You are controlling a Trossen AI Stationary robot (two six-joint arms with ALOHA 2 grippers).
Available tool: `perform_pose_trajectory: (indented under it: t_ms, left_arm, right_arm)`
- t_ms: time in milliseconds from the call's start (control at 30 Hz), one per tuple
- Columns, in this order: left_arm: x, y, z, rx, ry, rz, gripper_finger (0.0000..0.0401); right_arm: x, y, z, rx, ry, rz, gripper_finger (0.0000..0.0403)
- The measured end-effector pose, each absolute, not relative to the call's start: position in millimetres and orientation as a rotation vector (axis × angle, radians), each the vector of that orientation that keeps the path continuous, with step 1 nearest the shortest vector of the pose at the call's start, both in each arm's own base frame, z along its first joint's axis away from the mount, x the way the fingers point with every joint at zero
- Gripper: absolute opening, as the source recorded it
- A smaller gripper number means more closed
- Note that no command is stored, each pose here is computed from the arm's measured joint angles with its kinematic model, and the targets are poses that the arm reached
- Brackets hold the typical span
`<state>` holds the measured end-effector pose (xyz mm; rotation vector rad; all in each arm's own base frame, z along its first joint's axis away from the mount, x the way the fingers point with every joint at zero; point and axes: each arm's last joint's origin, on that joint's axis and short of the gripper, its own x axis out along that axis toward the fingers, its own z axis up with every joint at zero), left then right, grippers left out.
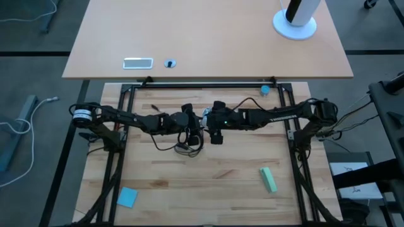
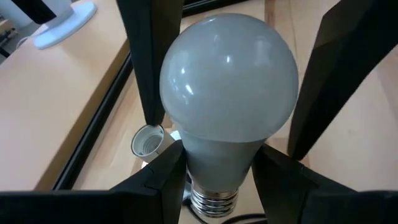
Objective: Screw lightbulb
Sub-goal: Insert the lightbulb into the lamp
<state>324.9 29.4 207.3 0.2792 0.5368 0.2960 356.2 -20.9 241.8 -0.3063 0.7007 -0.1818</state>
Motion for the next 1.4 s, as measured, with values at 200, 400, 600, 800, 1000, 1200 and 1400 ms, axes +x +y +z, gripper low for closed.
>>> perform_pose_trajectory:
  t_ms: [200,400,600,800,1000,1200,1400]
  left_arm:
    - [324.6,29.4,207.0,0.259,0.536,0.3,0.0159]
    - [324.4,29.5,207.4,0.231,0.528,0.309,0.0173]
    - [321.8,30.5,202.4,0.212,0.564,0.318,0.0181]
    - [320.4,30.8,199.8,0.193,0.585,0.321,0.0168]
    - [320.3,31.8,199.8,0.196,0.585,0.323,0.0148]
    - [319.6,37.1,200.5,0.217,0.586,0.385,0.0137]
    - [317.3,47.5,199.5,0.217,0.605,0.436,0.0128]
  right_arm:
    - [359.1,-21.0,249.6,-0.307,0.756,-0.17,0.0245]
    - [356.7,-22.9,261.6,-0.294,0.796,-0.172,0.0222]
    - [350.3,-41.1,278.7,-0.218,0.885,-0.228,0.0222]
    - [340.2,-76.1,295.6,-0.062,0.942,-0.225,0.0222]
    - [329.4,-114.5,314.1,0.126,0.923,-0.245,0.0221]
    - [338.5,-134.2,312.0,0.174,1.021,-0.26,0.0221]
    - [358.2,-143.7,309.8,0.168,1.116,-0.242,0.0221]
